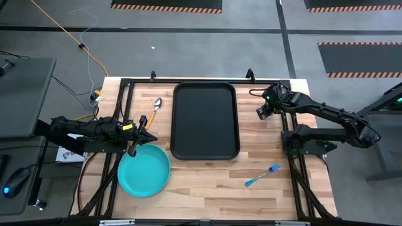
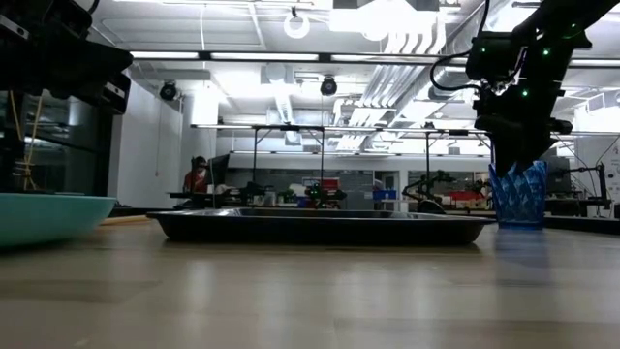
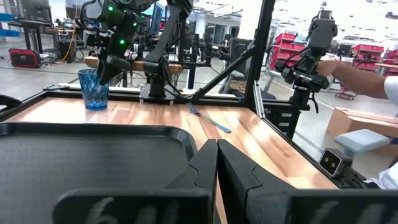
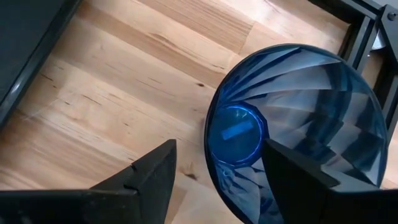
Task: Pick and place plate/cup/fork/spoon on tray
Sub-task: Put the blue cup on the black tray
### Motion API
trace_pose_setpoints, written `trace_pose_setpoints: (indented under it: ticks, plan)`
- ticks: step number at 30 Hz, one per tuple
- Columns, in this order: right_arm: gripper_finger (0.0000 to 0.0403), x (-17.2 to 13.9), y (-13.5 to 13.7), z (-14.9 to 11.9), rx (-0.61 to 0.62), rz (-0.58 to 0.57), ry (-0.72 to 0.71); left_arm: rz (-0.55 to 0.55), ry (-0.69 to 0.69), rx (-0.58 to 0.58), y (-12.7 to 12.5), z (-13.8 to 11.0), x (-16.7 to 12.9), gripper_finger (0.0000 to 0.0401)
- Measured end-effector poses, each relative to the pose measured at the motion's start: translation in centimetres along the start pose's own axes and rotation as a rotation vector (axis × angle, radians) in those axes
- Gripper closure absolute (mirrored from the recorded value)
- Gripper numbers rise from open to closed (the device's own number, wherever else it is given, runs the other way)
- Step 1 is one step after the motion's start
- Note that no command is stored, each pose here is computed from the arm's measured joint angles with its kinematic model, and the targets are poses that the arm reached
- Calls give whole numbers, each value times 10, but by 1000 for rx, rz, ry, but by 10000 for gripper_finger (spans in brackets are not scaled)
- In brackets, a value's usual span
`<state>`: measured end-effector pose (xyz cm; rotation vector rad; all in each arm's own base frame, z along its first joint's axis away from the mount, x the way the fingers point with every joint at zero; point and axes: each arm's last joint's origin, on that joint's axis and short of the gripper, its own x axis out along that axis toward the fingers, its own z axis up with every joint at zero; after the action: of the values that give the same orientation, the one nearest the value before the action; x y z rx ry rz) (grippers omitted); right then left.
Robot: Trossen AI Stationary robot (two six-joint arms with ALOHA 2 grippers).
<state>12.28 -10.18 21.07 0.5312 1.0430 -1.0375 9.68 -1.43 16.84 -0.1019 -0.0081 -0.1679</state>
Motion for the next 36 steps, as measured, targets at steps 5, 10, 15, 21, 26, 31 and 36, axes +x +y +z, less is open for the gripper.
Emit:
trace_pose_setpoints:
  ticks: [5, 10, 15, 21, 26, 31, 36]
  plan:
    - [261, 0, 0, 0, 1, -9, -4, 0, 0, 0, 0, 0, 0, 398]
    - [357, 0, 0, 0, 1, -10, -4, 0, 0, 0, 0, 0, 0, 398]
    - [386, 0, 0, 0, 1, -4, -3, 0, 0, 0, 0, 0, 0, 398]
    - [395, -6, 1, 6, -14, 12, -22, 0, 0, 0, 0, 0, 0, 398]
    - [397, -48, 3, 45, -21, 77, -224, 0, 0, 0, 0, 0, 0, 398]
    - [400, -92, 12, 99, -49, 126, -419, 0, 0, 0, 0, 0, 0, 398]
    - [401, -96, 43, 150, -144, 146, -448, 0, 0, 0, 0, 0, 0, 398]
